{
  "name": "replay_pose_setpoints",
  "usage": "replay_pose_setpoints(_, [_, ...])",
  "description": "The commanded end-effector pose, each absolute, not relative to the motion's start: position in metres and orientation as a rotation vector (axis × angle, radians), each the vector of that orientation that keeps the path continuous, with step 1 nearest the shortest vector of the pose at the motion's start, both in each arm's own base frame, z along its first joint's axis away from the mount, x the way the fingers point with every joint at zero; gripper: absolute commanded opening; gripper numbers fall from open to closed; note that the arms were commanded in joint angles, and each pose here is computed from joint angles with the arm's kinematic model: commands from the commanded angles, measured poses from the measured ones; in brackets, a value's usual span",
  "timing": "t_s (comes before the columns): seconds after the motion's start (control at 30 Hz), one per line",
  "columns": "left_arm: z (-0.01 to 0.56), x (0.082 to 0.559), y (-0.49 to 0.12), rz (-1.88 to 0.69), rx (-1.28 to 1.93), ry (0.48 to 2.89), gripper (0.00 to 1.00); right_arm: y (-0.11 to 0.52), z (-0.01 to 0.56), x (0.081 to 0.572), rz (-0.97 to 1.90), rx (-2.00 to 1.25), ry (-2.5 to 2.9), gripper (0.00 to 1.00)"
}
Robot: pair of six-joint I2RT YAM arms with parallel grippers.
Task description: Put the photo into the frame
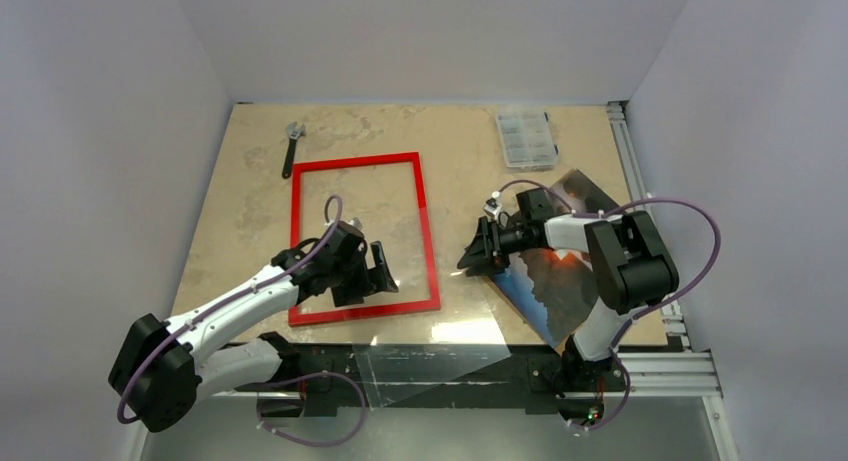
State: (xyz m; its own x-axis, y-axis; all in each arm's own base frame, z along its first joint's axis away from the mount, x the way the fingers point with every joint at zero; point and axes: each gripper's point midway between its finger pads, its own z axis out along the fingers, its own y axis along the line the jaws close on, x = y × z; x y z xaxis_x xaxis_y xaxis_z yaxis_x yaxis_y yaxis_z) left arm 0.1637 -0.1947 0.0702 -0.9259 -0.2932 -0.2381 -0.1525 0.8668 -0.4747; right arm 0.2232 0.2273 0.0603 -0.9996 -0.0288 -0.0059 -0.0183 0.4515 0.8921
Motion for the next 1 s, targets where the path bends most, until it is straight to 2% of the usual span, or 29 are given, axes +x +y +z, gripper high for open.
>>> replay_pose_setpoints(0.0, [0.071,0.168,-0.196,-0.676,-0.338,2.711,0.85,0.236,0.07,0.224,-1.746,0.075,-2.577,0.5])
replay_pose_setpoints(0.07, [0.071,0.169,-0.195,-0.675,-0.338,2.709,0.85,0.237,0.069,0.223,-1.749,0.062,-2.568,0.49])
replay_pose_setpoints(0.47, [0.067,0.168,-0.197,-0.686,-0.342,2.717,0.84,0.261,0.073,0.215,-1.763,0.123,-2.51,0.25])
replay_pose_setpoints(0.53, [0.066,0.168,-0.198,-0.689,-0.342,2.718,0.84,0.262,0.074,0.215,-1.769,0.133,-2.502,0.19])
replay_pose_setpoints(0.63, [0.068,0.168,-0.198,-0.697,-0.34,2.714,0.83,0.263,0.074,0.215,-1.768,0.133,-2.511,0.02])
replay_pose_setpoints(0.67, [0.069,0.169,-0.199,-0.701,-0.336,2.711,0.83,0.263,0.074,0.216,-1.765,0.133,-2.521,0.0])
replay_pose_setpoints(0.83, [0.087,0.174,-0.204,-0.738,-0.294,2.675,0.83,0.253,0.075,0.233,-1.737,0.061,-2.647,0.0])
replay_pose_setpoints(0.97, [0.098,0.179,-0.207,-0.75,-0.267,2.652,0.83,0.213,0.083,0.263,-1.763,-0.18,-2.793,0.0])
